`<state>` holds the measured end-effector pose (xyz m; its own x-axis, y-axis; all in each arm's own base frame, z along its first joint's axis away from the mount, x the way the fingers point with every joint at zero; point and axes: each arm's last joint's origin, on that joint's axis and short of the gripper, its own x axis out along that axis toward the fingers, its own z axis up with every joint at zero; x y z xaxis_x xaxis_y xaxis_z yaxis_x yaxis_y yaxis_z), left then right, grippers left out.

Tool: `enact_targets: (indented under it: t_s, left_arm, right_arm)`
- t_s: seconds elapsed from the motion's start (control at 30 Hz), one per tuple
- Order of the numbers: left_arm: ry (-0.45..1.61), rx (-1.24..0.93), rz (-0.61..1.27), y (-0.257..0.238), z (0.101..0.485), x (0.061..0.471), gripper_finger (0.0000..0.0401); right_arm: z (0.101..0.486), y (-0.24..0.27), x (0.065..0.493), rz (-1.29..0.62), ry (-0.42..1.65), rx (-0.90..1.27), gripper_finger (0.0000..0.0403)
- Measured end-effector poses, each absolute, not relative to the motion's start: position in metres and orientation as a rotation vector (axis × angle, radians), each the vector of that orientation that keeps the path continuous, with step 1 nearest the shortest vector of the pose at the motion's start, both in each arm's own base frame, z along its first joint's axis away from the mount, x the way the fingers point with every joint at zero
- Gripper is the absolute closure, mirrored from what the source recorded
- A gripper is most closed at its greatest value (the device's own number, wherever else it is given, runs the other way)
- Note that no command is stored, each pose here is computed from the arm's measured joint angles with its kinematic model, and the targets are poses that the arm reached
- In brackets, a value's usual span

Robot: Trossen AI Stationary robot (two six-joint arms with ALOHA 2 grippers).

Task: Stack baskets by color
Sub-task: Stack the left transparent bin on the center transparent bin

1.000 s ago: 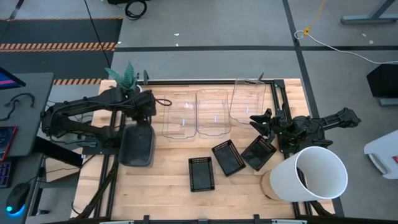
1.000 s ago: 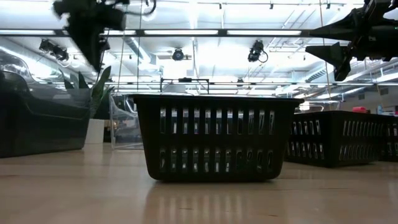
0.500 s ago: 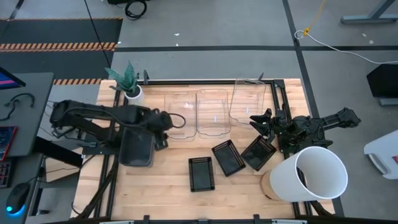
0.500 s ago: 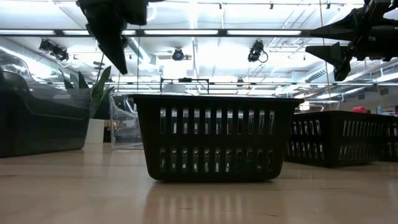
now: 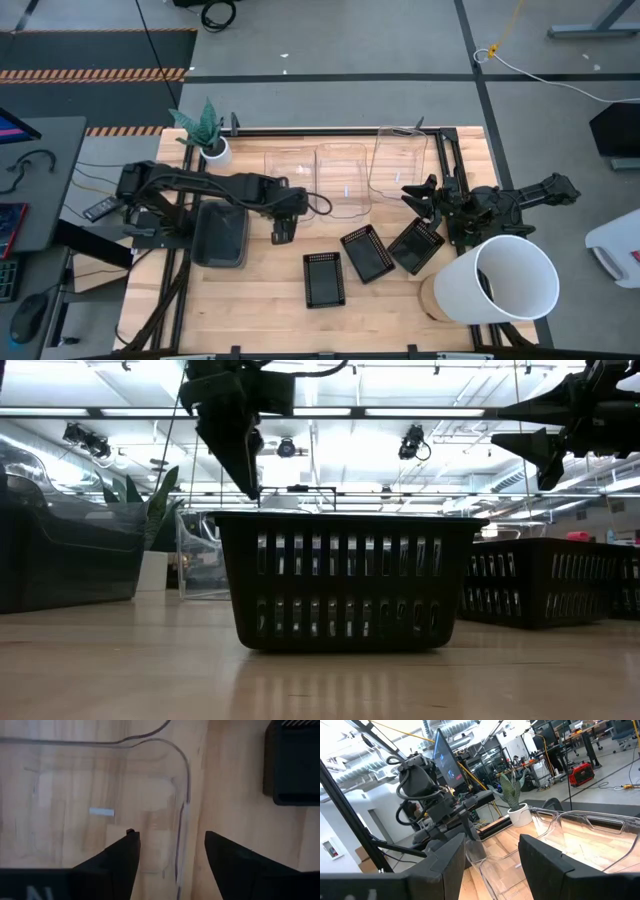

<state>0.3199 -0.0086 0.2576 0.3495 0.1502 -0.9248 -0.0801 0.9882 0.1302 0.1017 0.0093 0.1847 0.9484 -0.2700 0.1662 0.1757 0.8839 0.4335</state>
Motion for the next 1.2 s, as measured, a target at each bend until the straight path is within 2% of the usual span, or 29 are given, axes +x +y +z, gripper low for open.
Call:
enact_targets:
  t_s: [0.23,0.5,0.73,0.97,1.2]
  left_arm:
    - [1.281,0.135,0.105,-0.007,0.236,0.332,0.0169]
    - [1.397,0.123,0.113,0.002,0.201,0.344,0.0198]
    - [1.463,0.064,0.069,0.006,0.183,0.348,0.0264]
    - [1.468,0.066,0.063,0.005,0.185,0.346,0.0386]
    - [1.460,0.090,0.120,0.006,0.221,0.340,0.0395]
  right_arm:
    - [0.185,0.009,0.102,-0.234,-0.226,0.428,0.0214]
    - [0.185,0.009,0.102,-0.234,-0.226,0.428,0.0214]
    - [0.185,0.009,0.102,-0.234,-0.226,0.428,0.0214]
    - [0.185,0.009,0.102,-0.234,-0.225,0.428,0.0214]
    - [0.185,0.009,0.102,-0.233,-0.226,0.428,0.0214]
